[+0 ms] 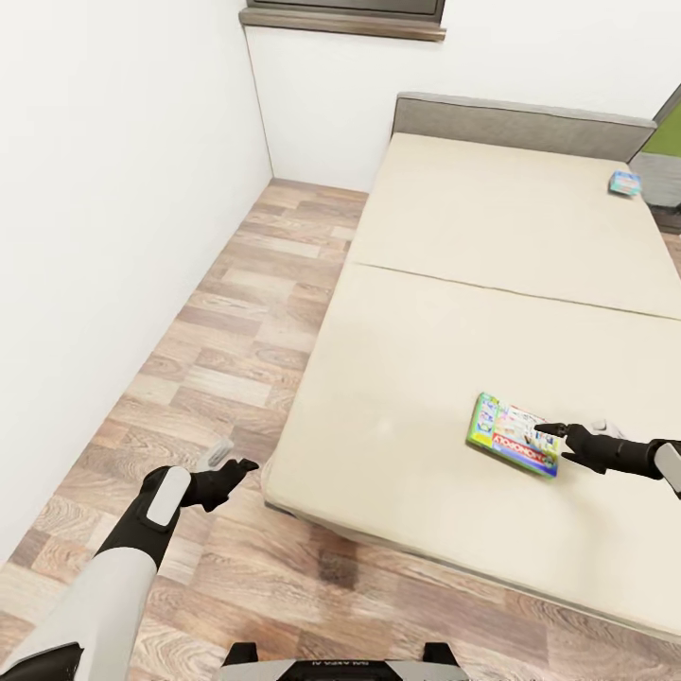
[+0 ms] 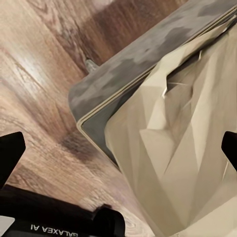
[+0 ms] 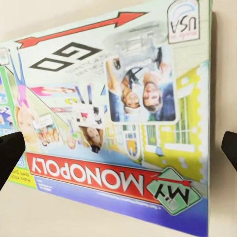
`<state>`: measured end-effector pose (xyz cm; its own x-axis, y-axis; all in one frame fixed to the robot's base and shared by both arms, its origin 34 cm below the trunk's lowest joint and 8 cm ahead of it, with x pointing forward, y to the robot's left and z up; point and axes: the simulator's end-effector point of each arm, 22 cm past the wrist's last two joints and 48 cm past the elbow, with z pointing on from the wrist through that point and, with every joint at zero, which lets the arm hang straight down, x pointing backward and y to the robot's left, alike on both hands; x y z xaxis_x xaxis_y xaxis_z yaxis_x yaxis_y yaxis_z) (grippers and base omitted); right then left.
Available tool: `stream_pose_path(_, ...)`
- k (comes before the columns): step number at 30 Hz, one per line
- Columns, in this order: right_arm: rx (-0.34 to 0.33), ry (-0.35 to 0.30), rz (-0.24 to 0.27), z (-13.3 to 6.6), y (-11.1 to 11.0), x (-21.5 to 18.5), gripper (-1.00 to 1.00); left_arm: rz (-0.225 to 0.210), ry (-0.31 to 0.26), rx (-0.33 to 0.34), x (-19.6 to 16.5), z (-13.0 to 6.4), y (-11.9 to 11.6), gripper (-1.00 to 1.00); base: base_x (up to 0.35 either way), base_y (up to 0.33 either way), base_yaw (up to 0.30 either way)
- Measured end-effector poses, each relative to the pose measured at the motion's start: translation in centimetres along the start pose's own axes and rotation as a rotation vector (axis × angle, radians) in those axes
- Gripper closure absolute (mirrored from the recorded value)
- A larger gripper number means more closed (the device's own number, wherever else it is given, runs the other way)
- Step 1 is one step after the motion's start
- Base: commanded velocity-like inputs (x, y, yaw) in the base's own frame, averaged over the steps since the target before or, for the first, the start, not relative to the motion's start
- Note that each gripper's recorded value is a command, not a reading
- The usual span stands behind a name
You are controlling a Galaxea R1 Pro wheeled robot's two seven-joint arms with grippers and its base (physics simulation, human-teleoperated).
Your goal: Put all the toys in the child's room - the three board games (two on the bed and one on the table), the two jigsaw puzzles on the table, and the tennis ball on the table - inside the toy box on the table in the child's room.
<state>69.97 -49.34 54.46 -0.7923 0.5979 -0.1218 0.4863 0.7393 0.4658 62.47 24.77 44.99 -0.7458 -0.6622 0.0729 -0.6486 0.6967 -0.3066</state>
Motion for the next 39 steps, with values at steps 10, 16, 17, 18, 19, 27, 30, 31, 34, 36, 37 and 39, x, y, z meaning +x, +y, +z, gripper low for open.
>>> stream_pose_path(10, 0.004, 0.005, 0.004, 0.28, -0.35, 0.2, -1.0, -0.002, 0.006, -0.007, 0.25, 0.34, 0.4, -1.0, 0.0, 0.0, 0.0)
stream_pose_path(16, 0.005, 0.005, 0.005, 0.33, -0.41, 0.23, -1.0, -0.002, 0.007, -0.009, 0.3, 0.4, 0.49, -1.0, 0.0, 0.0, 0.0)
stream_pose_path(17, 0.005, 0.005, 0.005, 0.33, -0.41, 0.23, -1.0, -0.002, 0.008, -0.009, 0.3, 0.41, 0.5, -1.0, 0.0, 0.0, 0.0)
stream_pose_path(18, 0.005, 0.005, 0.005, 0.34, -0.42, 0.24, -1.0, -0.002, 0.008, -0.009, 0.31, 0.41, 0.51, -1.0, 0.0, 0.0, 0.0)
stream_pose_path(19, 0.005, 0.005, 0.005, 0.34, -0.42, 0.24, -1.0, -0.002, 0.008, -0.009, 0.29, 0.41, 0.5, -1.0, 0.0, 0.0, 0.0)
stream_pose_path(27, 0.005, 0.006, 0.005, 0.36, -0.44, 0.25, -1.0, -0.002, 0.008, -0.01, 0.3, 0.44, 0.54, -1.0, 0.0, 0.0, 0.0)
stream_pose_path(30, 0.005, 0.006, 0.005, 0.36, -0.45, 0.25, -1.0, -0.002, 0.008, -0.01, 0.3, 0.44, 0.53, -1.0, 0.0, 0.0, 0.0)
stream_pose_path(31, 0.005, 0.006, 0.005, 0.36, -0.45, 0.25, -1.0, -0.002, 0.008, -0.01, 0.3, 0.44, 0.53, -1.0, 0.0, 0.0, 0.0)
stream_pose_path(34, 0.005, 0.006, 0.006, 0.36, -0.45, 0.25, -1.0, -0.002, 0.007, -0.01, 0.3, 0.44, 0.55, -1.0, 0.0, 0.0, 0.023)
stream_pose_path(36, 0.005, 0.006, 0.005, 0.38, -0.44, 0.26, -1.0, -0.002, 0.007, -0.01, 0.29, 0.44, 0.53, -1.0, 0.0, 0.0, 0.097)
stream_pose_path(37, 0.005, 0.006, 0.005, 0.38, -0.44, 0.26, -1.0, -0.002, 0.007, -0.01, 0.29, 0.44, 0.54, -1.0, 0.0, 0.0, 0.134)
stream_pose_path(39, 0.005, 0.007, 0.005, 0.43, -0.41, 0.31, -1.0, -0.002, 0.007, -0.01, 0.29, 0.44, 0.54, -1.0, 0.0, 0.0, 0.165)
